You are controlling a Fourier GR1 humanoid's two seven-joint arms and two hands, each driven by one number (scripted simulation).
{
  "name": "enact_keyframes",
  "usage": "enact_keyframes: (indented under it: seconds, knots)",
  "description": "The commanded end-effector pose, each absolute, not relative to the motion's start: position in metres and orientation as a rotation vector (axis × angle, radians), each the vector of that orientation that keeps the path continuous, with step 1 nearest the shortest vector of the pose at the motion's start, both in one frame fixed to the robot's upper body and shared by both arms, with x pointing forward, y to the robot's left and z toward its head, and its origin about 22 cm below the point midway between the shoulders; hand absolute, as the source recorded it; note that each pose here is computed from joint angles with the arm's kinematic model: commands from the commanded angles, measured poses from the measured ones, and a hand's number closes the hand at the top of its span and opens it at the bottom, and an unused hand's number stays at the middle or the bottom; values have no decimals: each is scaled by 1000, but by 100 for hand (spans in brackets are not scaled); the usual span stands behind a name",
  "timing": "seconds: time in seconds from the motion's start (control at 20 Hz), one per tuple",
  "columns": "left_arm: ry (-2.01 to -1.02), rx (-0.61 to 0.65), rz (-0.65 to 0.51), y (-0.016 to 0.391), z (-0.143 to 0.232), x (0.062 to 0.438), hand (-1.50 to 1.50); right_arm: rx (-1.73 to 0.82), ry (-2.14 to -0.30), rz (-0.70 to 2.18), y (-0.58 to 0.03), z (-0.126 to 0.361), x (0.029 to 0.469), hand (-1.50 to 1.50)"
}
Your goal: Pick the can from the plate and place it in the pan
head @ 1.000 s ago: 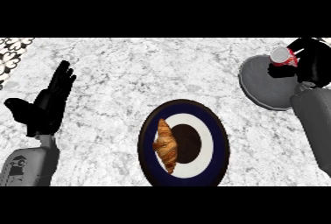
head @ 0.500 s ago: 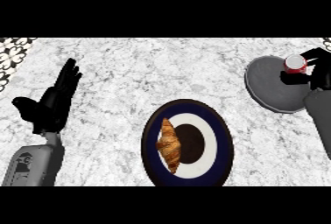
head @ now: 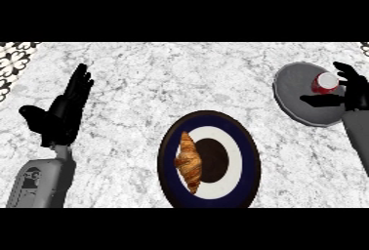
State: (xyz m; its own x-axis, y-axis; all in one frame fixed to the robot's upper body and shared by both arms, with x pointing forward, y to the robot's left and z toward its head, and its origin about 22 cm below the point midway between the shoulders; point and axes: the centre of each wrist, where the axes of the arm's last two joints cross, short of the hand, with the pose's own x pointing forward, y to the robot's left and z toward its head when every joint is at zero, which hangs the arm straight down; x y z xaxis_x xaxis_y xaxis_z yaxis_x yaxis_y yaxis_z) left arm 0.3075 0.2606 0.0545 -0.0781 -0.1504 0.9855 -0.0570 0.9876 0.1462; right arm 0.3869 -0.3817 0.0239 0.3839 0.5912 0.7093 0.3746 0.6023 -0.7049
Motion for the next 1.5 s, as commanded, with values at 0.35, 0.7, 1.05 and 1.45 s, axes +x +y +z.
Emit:
enact_keyframes:
  seconds: [0.35, 0.7, 1.05, 1.45]
  knots:
    - [-1629, 213, -54, 275, 39, 296, 0, -910, -1549, -189, -399, 8, 366, -150]
    - [-1597, 226, -21, 288, 54, 291, 0, -619, -1600, -151, -396, -18, 333, -150]
    - [-1600, 268, 1, 287, 52, 288, 0, -581, -1715, -107, -415, -8, 277, -150]
    - [-1600, 254, -7, 296, 50, 288, 0, -582, -1651, -73, -392, 28, 192, -150]
